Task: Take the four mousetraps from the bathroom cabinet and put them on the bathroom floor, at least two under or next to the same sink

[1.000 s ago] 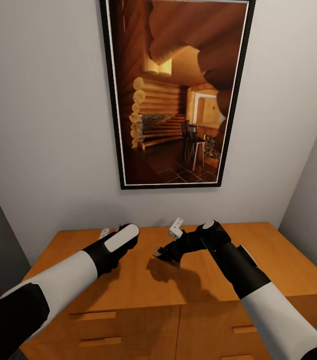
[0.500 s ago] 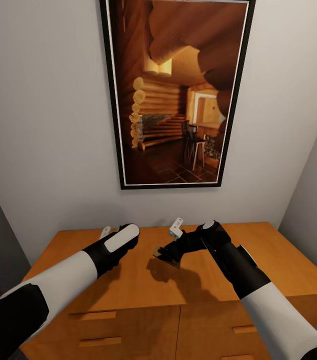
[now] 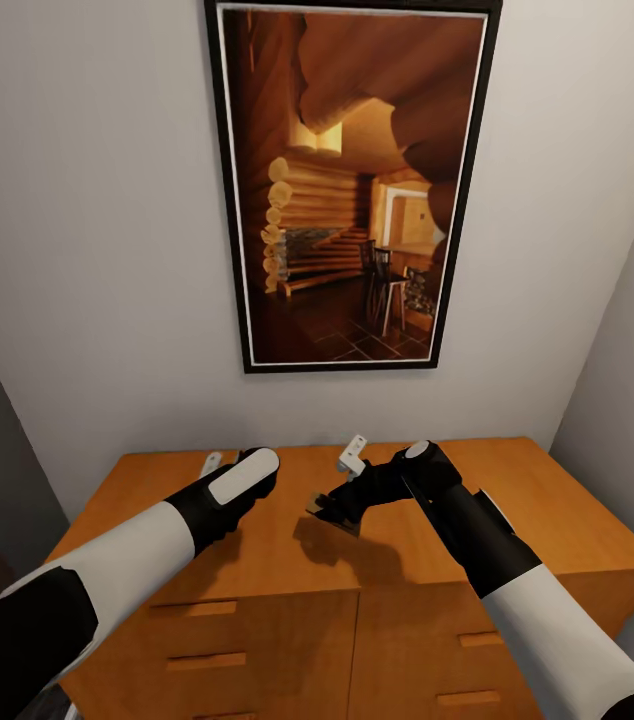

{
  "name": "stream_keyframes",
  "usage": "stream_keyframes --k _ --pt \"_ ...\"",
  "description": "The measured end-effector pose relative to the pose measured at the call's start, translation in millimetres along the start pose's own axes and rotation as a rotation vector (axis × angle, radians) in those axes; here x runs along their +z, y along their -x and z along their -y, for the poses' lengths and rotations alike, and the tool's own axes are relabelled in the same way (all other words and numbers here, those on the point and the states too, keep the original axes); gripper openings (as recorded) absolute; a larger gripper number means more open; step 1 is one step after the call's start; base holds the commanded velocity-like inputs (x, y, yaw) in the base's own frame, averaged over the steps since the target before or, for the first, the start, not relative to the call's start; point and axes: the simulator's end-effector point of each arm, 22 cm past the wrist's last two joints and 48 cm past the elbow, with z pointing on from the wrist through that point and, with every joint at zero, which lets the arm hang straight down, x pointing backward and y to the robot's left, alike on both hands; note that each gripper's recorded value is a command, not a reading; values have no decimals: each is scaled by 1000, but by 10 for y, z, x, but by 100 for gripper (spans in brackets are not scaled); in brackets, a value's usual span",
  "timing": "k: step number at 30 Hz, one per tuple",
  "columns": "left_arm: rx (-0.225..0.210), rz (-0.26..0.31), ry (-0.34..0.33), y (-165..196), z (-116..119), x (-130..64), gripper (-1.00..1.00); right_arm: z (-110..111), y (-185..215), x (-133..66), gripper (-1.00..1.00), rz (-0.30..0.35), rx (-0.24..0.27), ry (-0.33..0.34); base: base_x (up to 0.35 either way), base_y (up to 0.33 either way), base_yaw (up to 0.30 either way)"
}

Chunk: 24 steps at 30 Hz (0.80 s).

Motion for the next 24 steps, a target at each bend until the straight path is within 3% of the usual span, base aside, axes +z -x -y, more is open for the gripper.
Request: stream_keyframes --k 8,13,24 --pt "3 -2 -5 9 12 -6 100 -1 1 0 -100 0 0 0 -3 -23 0" --pt "39 -11 -11 0 25 -15 100 -1 1 0 -100 0 -1 0 0 -15 0" --pt "45 -14 -15 -4 36 -23 100 3 -2 1 -100 -1 0 -2 0 0 0"
